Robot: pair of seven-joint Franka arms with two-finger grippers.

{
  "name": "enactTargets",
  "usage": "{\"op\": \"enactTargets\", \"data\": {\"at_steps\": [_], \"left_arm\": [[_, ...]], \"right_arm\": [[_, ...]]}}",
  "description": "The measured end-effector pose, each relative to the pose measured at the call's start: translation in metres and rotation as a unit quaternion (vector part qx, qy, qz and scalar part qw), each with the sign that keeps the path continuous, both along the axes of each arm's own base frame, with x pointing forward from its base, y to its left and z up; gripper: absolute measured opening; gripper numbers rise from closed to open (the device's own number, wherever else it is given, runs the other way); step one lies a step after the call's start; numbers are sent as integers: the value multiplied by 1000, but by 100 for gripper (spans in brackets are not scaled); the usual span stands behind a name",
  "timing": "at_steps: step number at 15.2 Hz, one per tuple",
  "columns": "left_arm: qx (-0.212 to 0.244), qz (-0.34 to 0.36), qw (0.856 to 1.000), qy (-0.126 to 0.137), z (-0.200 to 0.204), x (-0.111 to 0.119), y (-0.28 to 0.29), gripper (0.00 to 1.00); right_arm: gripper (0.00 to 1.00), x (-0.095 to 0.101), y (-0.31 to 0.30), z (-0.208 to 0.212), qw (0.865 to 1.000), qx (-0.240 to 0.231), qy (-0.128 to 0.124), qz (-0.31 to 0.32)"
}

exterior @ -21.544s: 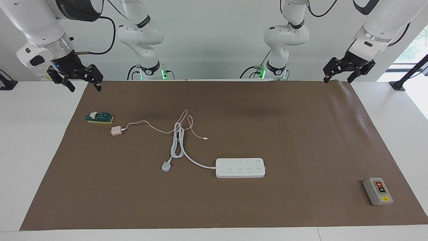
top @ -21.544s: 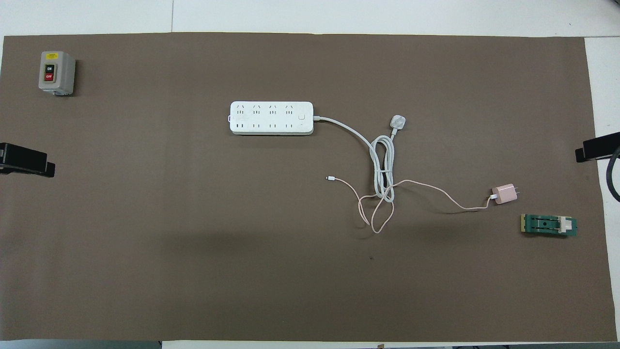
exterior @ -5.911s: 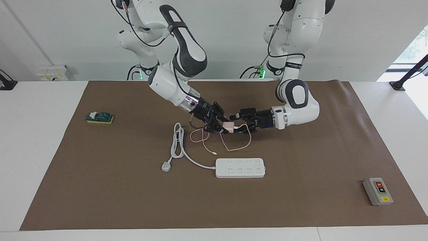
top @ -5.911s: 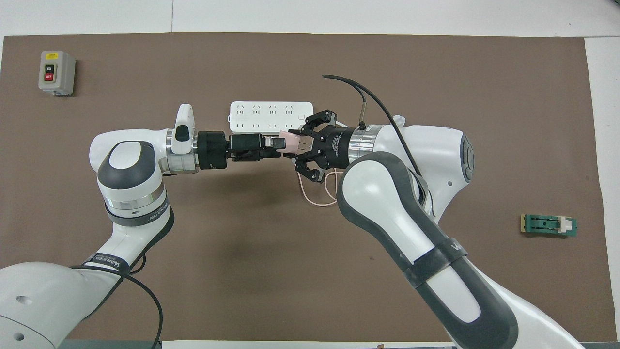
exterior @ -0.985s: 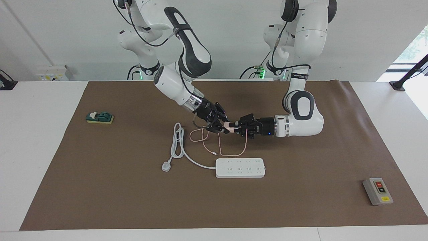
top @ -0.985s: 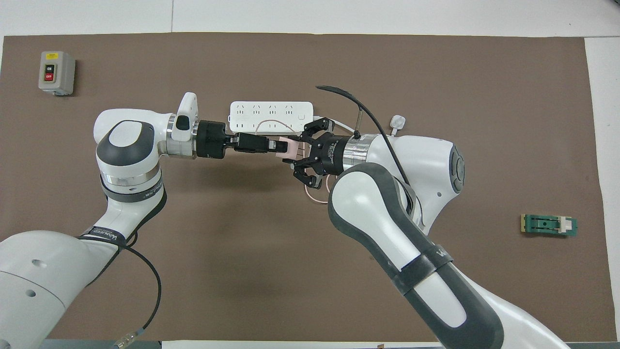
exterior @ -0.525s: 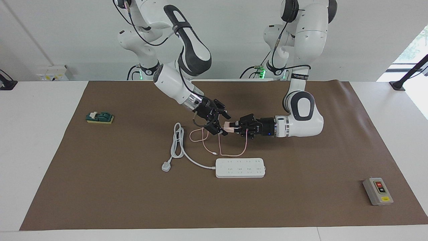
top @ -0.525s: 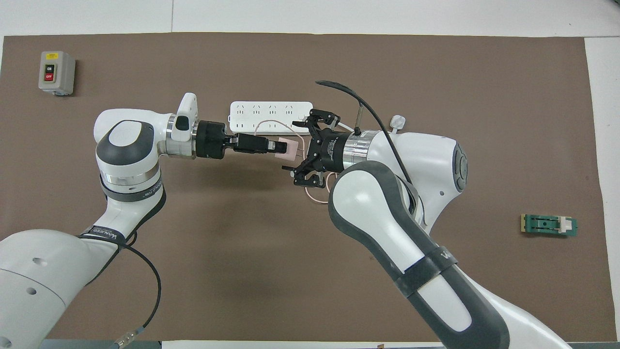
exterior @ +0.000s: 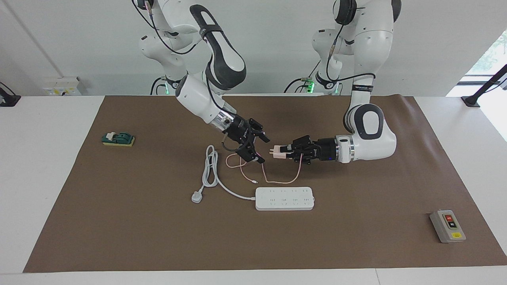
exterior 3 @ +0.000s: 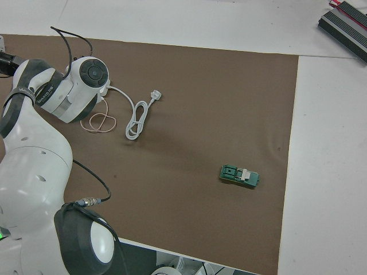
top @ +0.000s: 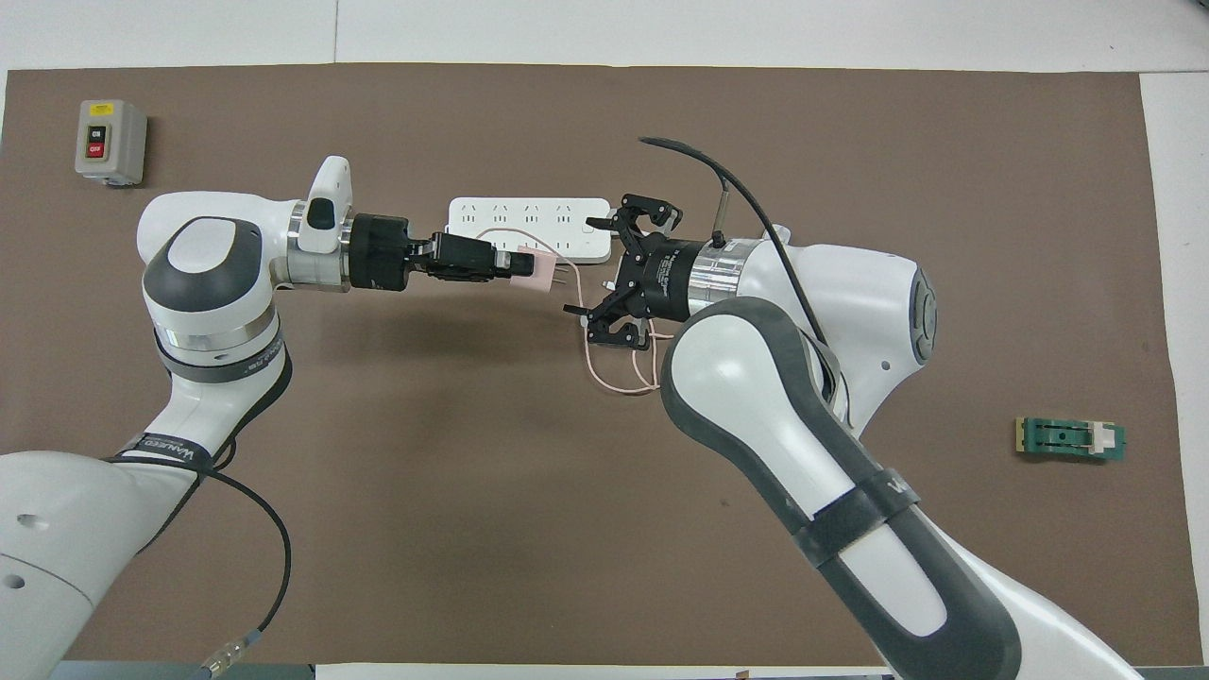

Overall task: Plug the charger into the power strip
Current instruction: 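Pull the charger away with the left gripper while the right gripper withdraws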

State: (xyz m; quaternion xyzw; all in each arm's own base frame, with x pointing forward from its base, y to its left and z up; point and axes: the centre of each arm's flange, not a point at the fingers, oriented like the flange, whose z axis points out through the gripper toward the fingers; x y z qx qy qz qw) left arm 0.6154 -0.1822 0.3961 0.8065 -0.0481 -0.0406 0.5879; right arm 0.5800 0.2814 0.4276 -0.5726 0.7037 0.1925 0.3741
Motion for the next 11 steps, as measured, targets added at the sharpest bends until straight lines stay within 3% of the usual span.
{"op": "enactTargets", "data": {"at_steps": [2, 4, 8, 11], "left_arm": [[55, 6, 998, 21, 23, 4, 19, 31], [137, 12, 990, 41, 59, 6, 29, 31], [288, 37, 955, 63, 141, -2, 41, 31], [387, 43, 918, 69, 167, -18, 52, 31]], "right_arm": [[100, 6, -13, 4, 1000, -22, -16, 7], [100, 12, -25, 5, 997, -54, -45, 29], [100, 22, -51, 1, 981, -141, -94, 97], [100, 34, -100, -6, 955, -223, -104, 167]]}}
